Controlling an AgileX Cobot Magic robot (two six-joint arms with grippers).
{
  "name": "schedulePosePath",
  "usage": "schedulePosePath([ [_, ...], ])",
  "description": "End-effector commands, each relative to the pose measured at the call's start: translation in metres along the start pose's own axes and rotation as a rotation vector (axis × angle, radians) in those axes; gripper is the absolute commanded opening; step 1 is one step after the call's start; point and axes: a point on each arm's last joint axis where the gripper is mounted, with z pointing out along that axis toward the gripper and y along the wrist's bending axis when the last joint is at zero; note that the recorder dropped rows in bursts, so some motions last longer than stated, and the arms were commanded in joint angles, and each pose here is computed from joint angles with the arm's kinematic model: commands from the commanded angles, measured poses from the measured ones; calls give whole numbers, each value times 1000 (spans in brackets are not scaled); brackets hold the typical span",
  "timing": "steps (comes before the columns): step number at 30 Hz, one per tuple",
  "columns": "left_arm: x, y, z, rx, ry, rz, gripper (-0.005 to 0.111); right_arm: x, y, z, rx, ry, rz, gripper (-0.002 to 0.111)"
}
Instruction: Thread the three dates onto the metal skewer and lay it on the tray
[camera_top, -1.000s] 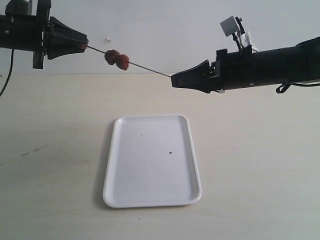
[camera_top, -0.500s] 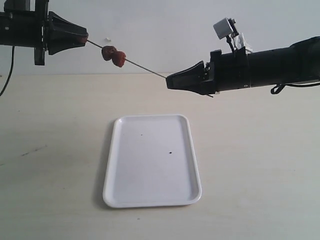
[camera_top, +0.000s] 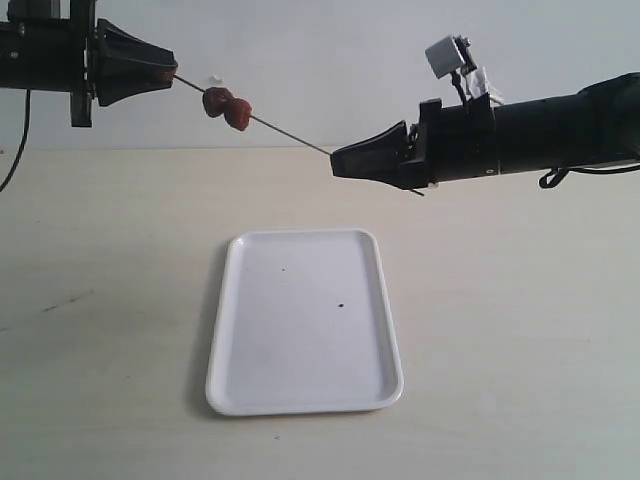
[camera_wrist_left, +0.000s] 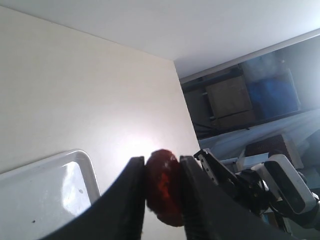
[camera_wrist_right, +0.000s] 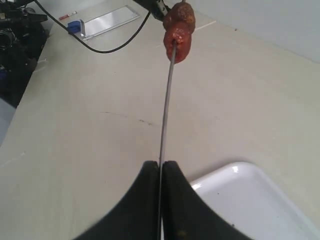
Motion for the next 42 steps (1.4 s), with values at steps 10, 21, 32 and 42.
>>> schedulePosePath([
  [10,3,-7,6,41,23,26,11,-7,9,5,-72,-53,-16,0],
  [21,6,-10,12,47,38,41,11,-10,13,12,-86,-70,-3,0],
  [32,10,-14,20,56,56,61,11,-12,14,14,-84,-91,9,0],
  [42,15,-19,30,63,85,72,11,-13,14,13,-81,-101,20,0],
])
